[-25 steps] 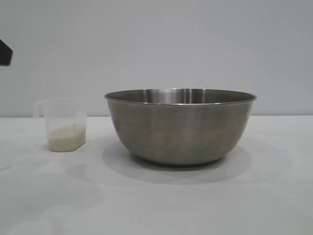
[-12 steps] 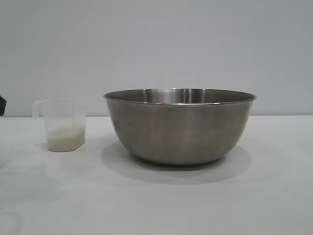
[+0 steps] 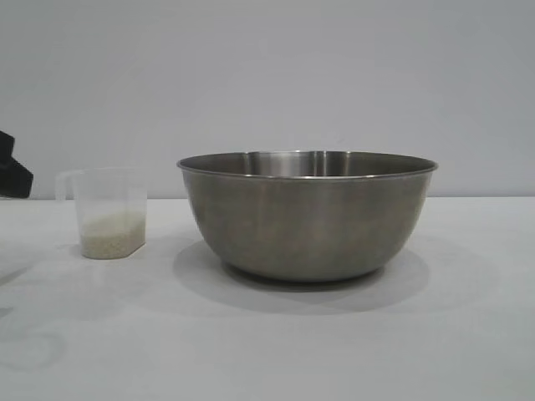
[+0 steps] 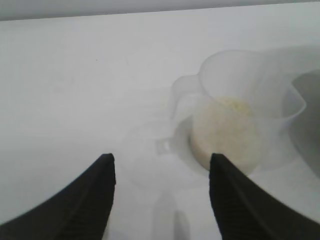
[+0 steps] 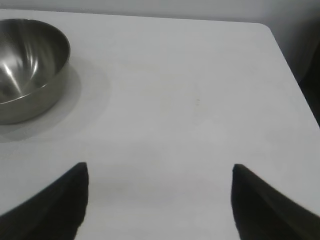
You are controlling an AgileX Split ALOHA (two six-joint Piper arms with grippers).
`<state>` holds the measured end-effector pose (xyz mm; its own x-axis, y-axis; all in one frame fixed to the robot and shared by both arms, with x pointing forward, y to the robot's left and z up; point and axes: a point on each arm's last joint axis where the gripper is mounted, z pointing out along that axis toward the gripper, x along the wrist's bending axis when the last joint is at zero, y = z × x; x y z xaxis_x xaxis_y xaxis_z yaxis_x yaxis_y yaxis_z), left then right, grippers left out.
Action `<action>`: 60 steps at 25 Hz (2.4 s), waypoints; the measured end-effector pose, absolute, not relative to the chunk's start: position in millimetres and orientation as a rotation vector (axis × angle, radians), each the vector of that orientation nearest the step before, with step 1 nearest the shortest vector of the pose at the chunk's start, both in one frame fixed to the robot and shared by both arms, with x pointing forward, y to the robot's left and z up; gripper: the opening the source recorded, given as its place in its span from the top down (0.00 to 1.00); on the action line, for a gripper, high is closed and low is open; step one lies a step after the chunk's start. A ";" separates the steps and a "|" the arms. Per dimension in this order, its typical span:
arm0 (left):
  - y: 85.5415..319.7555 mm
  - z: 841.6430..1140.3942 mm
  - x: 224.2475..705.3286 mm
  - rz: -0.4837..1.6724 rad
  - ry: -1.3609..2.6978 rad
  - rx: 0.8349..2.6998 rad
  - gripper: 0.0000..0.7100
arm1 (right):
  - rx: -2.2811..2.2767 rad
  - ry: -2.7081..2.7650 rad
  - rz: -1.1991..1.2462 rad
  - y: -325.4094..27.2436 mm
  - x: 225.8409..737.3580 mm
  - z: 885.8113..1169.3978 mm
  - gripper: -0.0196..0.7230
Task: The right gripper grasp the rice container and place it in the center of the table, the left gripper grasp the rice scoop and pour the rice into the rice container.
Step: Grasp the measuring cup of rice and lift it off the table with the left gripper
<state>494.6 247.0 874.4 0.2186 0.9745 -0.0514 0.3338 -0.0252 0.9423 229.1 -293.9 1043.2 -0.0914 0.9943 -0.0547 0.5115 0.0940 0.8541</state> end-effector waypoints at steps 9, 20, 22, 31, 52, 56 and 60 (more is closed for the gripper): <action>242.8 868.6 502.7 0.836 1.246 1.572 0.67 | 1.496 1.691 0.898 -293.9 229.1 1043.2 0.23; 238.8 858.3 521.4 0.840 1.236 1.574 0.67 | 1.496 1.691 0.898 -293.9 229.1 1043.2 0.23; 237.9 855.7 525.7 0.840 1.235 1.573 0.67 | 1.496 1.691 0.898 -293.9 229.1 1043.2 0.23; 234.4 852.7 544.1 0.861 1.214 1.552 0.67 | 1.496 1.691 0.898 -293.9 229.1 1043.2 0.23; 219.9 854.4 576.3 0.864 1.062 1.562 1.00 | 1.496 1.691 0.898 -293.9 229.1 1043.2 0.23; 219.5 881.1 578.6 0.940 0.979 1.537 1.00 | 1.496 1.691 0.898 -293.9 229.1 1043.2 0.23; 213.5 914.3 583.2 0.998 0.829 1.509 1.00 | 1.496 1.691 0.898 -293.9 229.1 1043.2 0.23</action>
